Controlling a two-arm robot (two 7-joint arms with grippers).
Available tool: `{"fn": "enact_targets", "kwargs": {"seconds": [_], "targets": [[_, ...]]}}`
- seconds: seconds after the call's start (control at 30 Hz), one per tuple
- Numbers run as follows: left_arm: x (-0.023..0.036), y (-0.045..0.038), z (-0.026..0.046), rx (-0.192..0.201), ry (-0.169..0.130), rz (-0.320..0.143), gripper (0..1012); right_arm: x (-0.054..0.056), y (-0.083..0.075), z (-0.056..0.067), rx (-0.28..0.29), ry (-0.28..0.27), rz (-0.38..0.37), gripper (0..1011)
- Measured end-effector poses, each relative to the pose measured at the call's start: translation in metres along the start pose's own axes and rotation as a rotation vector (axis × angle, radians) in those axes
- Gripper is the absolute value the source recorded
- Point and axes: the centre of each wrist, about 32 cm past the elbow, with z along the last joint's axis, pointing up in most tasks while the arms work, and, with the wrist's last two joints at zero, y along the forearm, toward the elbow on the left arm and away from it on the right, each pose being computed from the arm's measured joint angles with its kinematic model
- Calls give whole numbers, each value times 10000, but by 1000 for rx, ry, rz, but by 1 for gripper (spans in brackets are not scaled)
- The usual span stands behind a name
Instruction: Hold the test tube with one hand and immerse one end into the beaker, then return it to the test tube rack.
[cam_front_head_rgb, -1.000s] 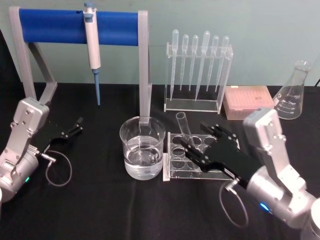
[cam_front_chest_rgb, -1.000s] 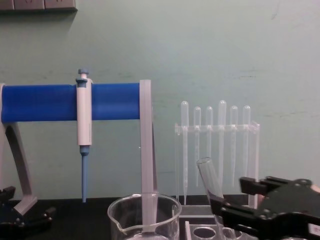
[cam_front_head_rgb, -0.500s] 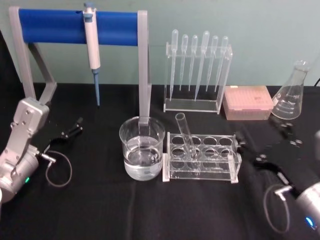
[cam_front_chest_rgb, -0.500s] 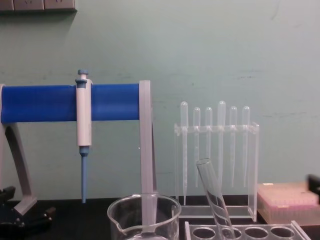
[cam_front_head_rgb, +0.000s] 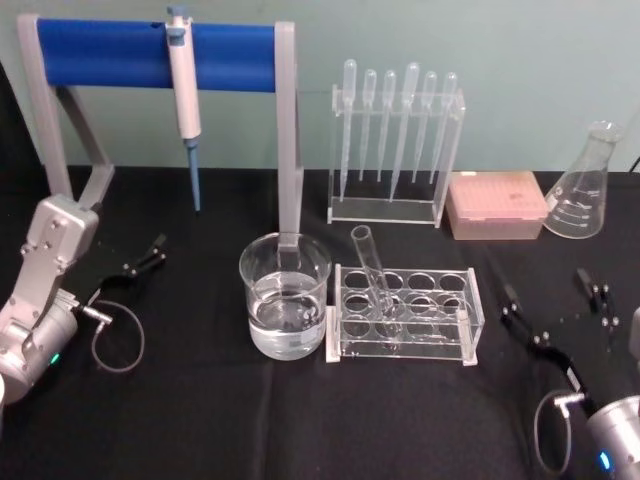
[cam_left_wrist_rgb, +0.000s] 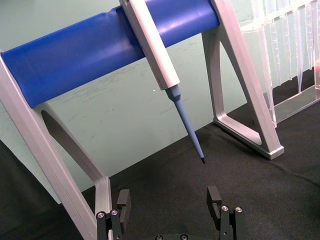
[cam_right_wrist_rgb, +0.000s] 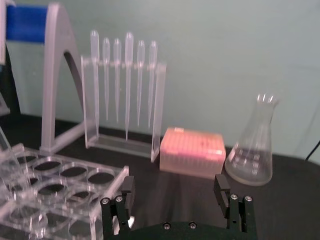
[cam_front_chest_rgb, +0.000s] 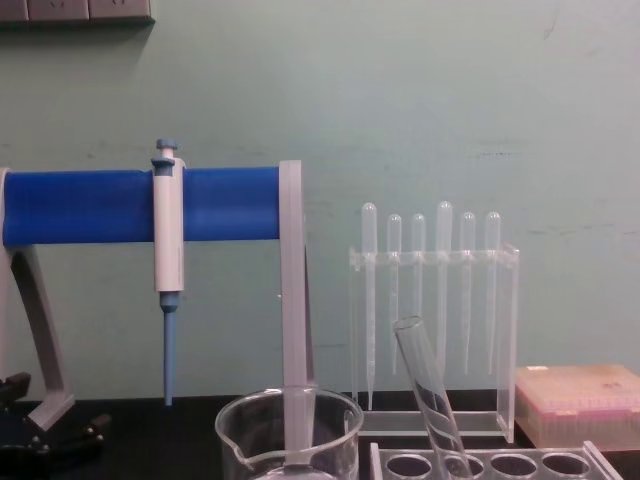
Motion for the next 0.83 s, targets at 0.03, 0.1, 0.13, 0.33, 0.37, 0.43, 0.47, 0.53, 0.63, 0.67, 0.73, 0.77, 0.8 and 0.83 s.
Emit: {"fn": "enact_targets", "kwargs": {"seconds": [0.03,0.1,0.13,0.33,0.37,0.43,0.47,0.53,0.63,0.67,0.73,0.77,0.8,0.83], "targets": [[0,0,0,0,0,0,1000,-7,0,-42,-16,3,1,1003],[0,0,0,0,0,0,1000,-12,2,-65,-26,3,2,1002],[0,0,0,0,0,0,1000,-13,1,-80,-33,2,0,1003],[0,0,0,0,0,0,1000,-21,10,-67,-51,-25,-10,1003],[0,0,0,0,0,0,1000,-21,10,-67,-51,-25,-10,1003],[0,0,0,0,0,0,1000,-22,10,-67,-51,-24,-10,1003],[0,0,0,0,0,0,1000,-22,10,-68,-50,-22,-10,1002],[0,0,0,0,0,0,1000,-22,10,-69,-50,-21,-10,1003],[0,0,0,0,0,0,1000,-22,10,-70,-48,-19,-10,1003],[0,0,0,0,0,0,1000,-22,9,-72,-47,-18,-10,1003],[0,0,0,0,0,0,1000,-22,10,-72,-46,-17,-10,1004],[0,0,0,0,0,0,1000,-22,9,-73,-46,-17,-10,1002],[0,0,0,0,0,0,1000,-22,9,-74,-45,-16,-10,1003],[0,0,0,0,0,0,1000,-22,9,-74,-45,-16,-10,1003]]}}
